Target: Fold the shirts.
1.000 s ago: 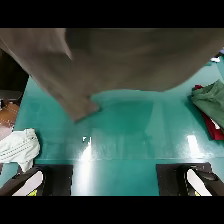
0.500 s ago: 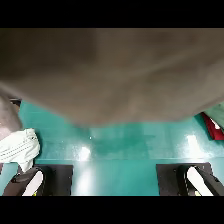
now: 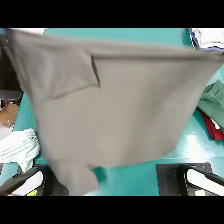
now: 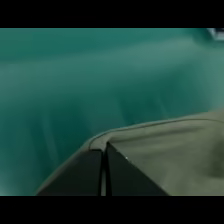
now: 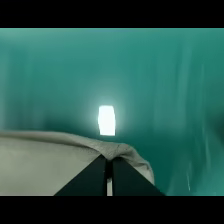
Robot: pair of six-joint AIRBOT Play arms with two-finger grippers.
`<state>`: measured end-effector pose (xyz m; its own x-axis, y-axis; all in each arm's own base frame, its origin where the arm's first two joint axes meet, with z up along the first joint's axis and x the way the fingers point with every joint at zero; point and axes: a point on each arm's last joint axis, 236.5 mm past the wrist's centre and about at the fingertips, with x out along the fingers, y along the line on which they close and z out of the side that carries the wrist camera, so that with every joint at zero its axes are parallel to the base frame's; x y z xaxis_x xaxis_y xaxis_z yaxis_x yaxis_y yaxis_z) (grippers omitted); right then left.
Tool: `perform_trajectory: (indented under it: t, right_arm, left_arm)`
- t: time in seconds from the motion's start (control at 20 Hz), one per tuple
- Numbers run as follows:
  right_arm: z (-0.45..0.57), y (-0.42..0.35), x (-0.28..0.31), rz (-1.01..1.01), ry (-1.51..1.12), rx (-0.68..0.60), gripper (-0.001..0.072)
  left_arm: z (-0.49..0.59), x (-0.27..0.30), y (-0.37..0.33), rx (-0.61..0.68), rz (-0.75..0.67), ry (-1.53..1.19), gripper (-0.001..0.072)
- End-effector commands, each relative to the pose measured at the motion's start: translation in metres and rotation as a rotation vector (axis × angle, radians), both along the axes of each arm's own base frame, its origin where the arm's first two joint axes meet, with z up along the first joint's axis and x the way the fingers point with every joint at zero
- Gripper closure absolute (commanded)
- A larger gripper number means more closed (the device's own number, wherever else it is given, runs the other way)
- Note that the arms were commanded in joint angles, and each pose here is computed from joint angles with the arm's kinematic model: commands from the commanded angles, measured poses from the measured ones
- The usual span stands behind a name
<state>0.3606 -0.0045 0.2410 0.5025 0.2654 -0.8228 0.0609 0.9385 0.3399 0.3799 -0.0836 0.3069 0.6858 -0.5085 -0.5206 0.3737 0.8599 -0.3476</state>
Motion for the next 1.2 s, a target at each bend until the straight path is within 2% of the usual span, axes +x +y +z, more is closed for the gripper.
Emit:
perform_trajectory:
  t: [0.0, 0.1, 0.25, 0.45, 0.55, 0.85, 1.05, 1.15]
  right_arm:
    - [-0.105, 0.016, 0.027, 0.052, 0.290, -0.050, 0.0701]
    - [-0.139, 0.021, 0.059, 0.052, 0.296, -0.064, 0.0701]
    - [-0.170, 0.019, 0.115, -0.003, 0.194, -0.074, 0.0700]
    - [-0.178, 0.011, 0.172, -0.083, 0.022, -0.063, 0.0701]
    - [-0.171, 0.007, 0.188, -0.110, -0.050, -0.062, 0.0700]
    - [-0.181, 0.025, 0.171, -0.040, 0.026, -0.080, 0.0701]
    - [-0.215, 0.025, 0.125, 0.042, 0.226, -0.242, 0.0701]
    - [-0.239, 0.031, 0.106, 0.069, 0.308, -0.256, 0.0701]
  left_arm:
    - [-0.135, 0.034, -0.020, -0.008, -0.111, 0.348, 0.0685]
    - [-0.178, 0.066, -0.018, 0.016, -0.108, 0.371, 0.0685]
    - [-0.202, 0.122, 0.001, 0.025, 0.011, 0.271, 0.0685]
    - [-0.176, 0.176, 0.029, 0.070, 0.140, 0.020, 0.0685]
    - [-0.171, 0.186, 0.036, 0.101, 0.154, -0.040, 0.0685]
    - [-0.209, 0.164, 0.043, 0.272, 0.048, 0.061, 0.0685]
    - [-0.250, 0.113, 0.045, 0.368, -0.086, 0.284, 0.0685]
    - [-0.270, 0.094, 0.050, 0.405, -0.122, 0.371, 0.0685]
